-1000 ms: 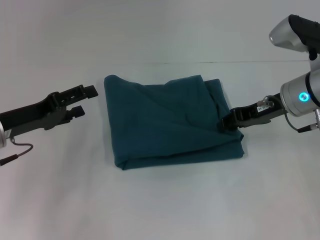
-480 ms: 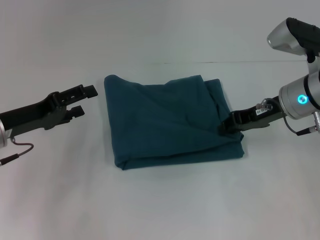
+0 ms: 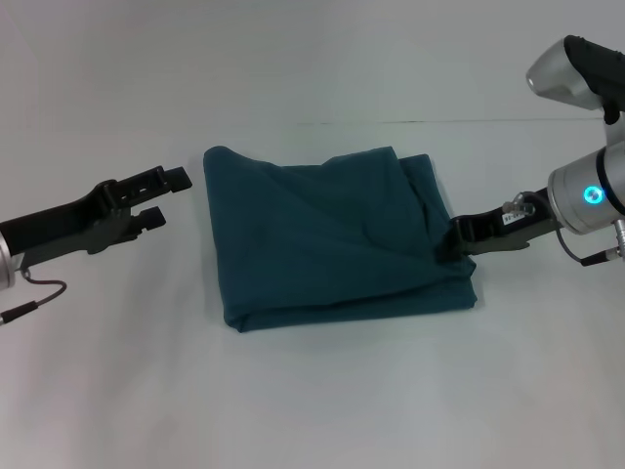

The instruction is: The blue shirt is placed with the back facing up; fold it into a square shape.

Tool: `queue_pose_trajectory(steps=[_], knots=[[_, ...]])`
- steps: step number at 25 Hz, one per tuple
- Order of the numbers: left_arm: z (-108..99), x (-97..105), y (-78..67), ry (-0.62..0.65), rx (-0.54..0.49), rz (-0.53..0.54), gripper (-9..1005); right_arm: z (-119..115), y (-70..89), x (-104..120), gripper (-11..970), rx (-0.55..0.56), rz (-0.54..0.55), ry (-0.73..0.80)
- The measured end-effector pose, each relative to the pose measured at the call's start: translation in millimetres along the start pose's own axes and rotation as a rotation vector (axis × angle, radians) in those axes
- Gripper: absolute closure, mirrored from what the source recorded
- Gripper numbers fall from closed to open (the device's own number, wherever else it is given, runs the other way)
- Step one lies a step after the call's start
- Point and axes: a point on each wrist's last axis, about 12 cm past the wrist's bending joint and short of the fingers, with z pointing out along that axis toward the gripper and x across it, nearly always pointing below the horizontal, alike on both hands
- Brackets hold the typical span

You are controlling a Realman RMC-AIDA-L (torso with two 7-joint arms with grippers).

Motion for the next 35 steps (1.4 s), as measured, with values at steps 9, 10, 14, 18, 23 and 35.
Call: queue_pose_trajectory(steps=[9, 10, 14, 18, 23, 35], knots=[[-1, 1, 1.2, -0.001, -0.002, -0.004, 46, -24, -16.2, 0, 933, -0.007, 0.068, -0.052], [-1, 1, 1.3, -0.002, -0.002, -0.004, 46, -27, -18.1, 1, 927, -0.005, 0.074, -0.057], [-1, 1, 1.4, -0.002, -0.002, -0.005, 46, -27, -17.6, 3, 901, -0.026, 0.084, -0.059], [1, 1, 0.2, 0.000, 0.001, -0.003, 46, -19, -9.9, 2, 876, -0.038, 0.066, -0.033], [2, 2, 0.8, 0.002, 0.002, -0.009, 46, -11, -6.5, 1, 845, -0.022, 0.053, -0.032], [1, 2, 1.2, 0.002, 0.001, -0.010, 47, -3, 0.1, 0, 719, -0.025, 0.046, -0.042]])
